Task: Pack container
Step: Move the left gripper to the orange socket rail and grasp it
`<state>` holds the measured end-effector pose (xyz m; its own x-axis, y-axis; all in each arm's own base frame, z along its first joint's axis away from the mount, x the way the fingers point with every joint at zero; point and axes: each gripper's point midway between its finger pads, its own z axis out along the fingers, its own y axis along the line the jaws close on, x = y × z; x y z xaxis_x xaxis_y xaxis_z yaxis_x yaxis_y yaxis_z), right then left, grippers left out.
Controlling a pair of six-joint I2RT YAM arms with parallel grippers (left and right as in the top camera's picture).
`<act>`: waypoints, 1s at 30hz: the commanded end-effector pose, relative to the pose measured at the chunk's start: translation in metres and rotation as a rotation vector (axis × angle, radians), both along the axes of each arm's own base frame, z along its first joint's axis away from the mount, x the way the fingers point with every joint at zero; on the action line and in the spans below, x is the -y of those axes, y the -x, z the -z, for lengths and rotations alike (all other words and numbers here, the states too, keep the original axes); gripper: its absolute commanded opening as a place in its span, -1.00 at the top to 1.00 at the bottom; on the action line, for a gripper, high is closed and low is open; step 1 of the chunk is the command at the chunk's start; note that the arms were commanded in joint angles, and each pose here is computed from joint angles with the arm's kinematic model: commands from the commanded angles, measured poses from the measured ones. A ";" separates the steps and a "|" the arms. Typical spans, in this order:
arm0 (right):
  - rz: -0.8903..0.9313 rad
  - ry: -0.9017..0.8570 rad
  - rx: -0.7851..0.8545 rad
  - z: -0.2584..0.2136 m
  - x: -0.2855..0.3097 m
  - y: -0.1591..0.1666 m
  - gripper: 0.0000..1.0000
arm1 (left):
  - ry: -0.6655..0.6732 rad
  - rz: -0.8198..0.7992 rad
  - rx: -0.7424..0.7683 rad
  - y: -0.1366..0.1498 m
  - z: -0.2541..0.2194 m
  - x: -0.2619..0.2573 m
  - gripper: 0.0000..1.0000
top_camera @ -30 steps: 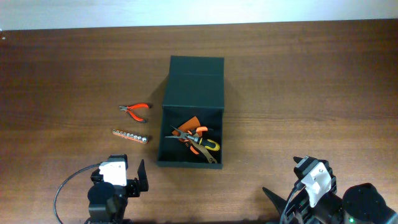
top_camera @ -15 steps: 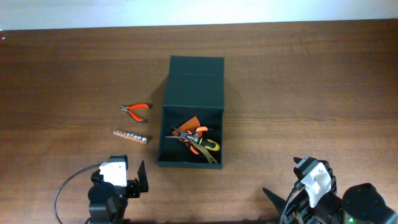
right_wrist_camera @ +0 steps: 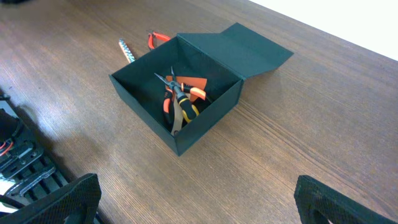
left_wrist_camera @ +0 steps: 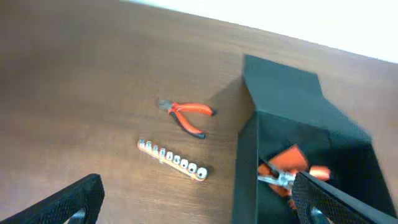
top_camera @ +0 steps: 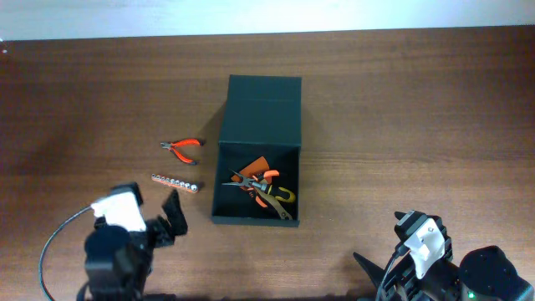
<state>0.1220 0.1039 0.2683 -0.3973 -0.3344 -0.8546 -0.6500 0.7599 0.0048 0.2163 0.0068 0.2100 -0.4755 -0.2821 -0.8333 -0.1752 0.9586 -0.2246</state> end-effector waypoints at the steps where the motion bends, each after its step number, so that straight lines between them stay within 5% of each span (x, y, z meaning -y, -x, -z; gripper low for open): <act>1: 0.000 -0.012 -0.002 -0.001 -0.001 0.001 -0.98 | 0.203 -0.248 -0.103 -0.010 0.021 -0.016 -0.98; 7: 0.001 -0.012 -0.002 0.000 0.000 0.001 -0.98 | 0.308 -0.349 -0.355 -0.034 0.068 -0.010 -0.98; 17: 0.000 -0.012 -0.002 -0.001 -0.001 0.001 -0.98 | 0.422 -0.471 -0.507 -0.102 0.065 -0.005 -0.99; 30: 0.000 -0.012 -0.002 0.000 -0.001 0.001 -0.98 | 0.553 -0.646 -0.774 -0.105 0.138 0.005 -0.93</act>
<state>0.1221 0.1039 0.2684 -0.3978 -0.3334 -0.8548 -0.6496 0.7603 0.0058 0.3210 0.0058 0.0813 -0.4694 -0.8745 -0.1220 -0.8478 0.4850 -0.2147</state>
